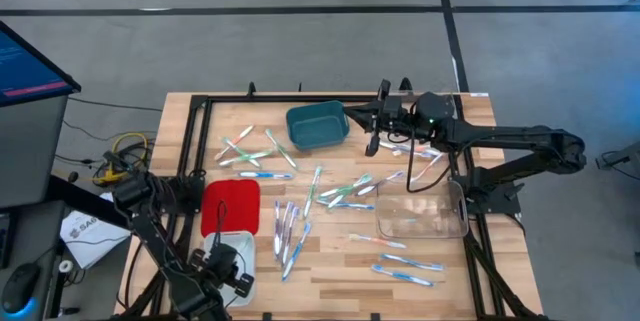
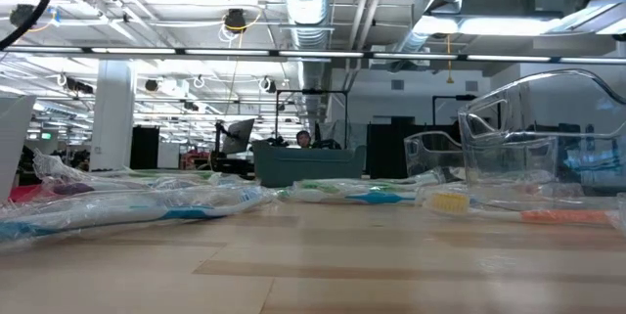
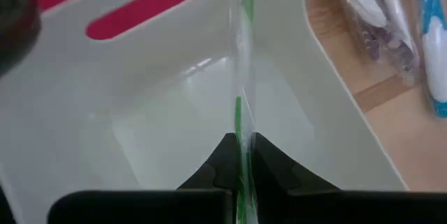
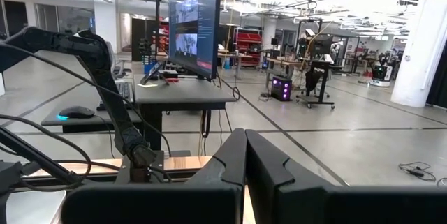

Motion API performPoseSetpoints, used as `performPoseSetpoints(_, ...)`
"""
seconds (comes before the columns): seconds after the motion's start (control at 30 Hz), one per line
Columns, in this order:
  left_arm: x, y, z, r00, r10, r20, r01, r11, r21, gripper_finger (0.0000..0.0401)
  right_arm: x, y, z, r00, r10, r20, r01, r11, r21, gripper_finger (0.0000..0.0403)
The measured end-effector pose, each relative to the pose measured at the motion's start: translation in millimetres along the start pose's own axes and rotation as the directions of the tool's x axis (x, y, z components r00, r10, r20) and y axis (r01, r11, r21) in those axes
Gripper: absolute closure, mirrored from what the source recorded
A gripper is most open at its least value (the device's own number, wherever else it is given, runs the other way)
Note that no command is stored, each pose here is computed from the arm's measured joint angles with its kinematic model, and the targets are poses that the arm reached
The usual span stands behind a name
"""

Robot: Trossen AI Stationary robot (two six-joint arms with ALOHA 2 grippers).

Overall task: Pick & Place Toothbrushes
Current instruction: Put the green toothbrush into the white bin, then put the purple toothbrush into the top transparent bin

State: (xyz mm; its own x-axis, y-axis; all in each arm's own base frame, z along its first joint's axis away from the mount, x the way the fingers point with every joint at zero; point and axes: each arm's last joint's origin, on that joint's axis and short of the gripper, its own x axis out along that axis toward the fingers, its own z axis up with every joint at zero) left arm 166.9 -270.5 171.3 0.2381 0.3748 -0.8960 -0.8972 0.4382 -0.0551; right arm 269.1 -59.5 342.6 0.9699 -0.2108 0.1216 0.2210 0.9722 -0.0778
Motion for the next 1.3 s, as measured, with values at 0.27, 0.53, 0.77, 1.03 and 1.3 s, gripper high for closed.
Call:
performPoseSetpoints(0.27,1,1,0,1.000,0.001,0.001,-0.001,1.000,0.008,0.0382,0,0,0,1.000,0.000,0.000,0.000,1.000,0.000,0.0403)
performPoseSetpoints(0.53,1,1,0,1.000,0.006,-0.007,-0.006,1.000,0.008,0.0336,0,0,0,1.000,0.000,0.000,0.000,1.000,0.000,0.0403)
performPoseSetpoints(0.77,0,1,0,1.000,0.008,-0.011,-0.008,1.000,0.006,0.0279,0,0,0,1.000,0.000,0.000,0.000,1.000,0.000,0.0403)
performPoseSetpoints(1.03,-25,9,21,0.998,-0.060,-0.029,0.059,0.998,-0.021,0.0246,0,0,0,1.000,0.000,0.000,0.000,1.000,0.000,0.0403)
performPoseSetpoints(1.3,-55,22,62,0.958,-0.227,0.173,0.218,0.973,0.072,0.0258,0,0,0,1.000,0.000,0.000,0.000,1.000,0.000,0.0403)
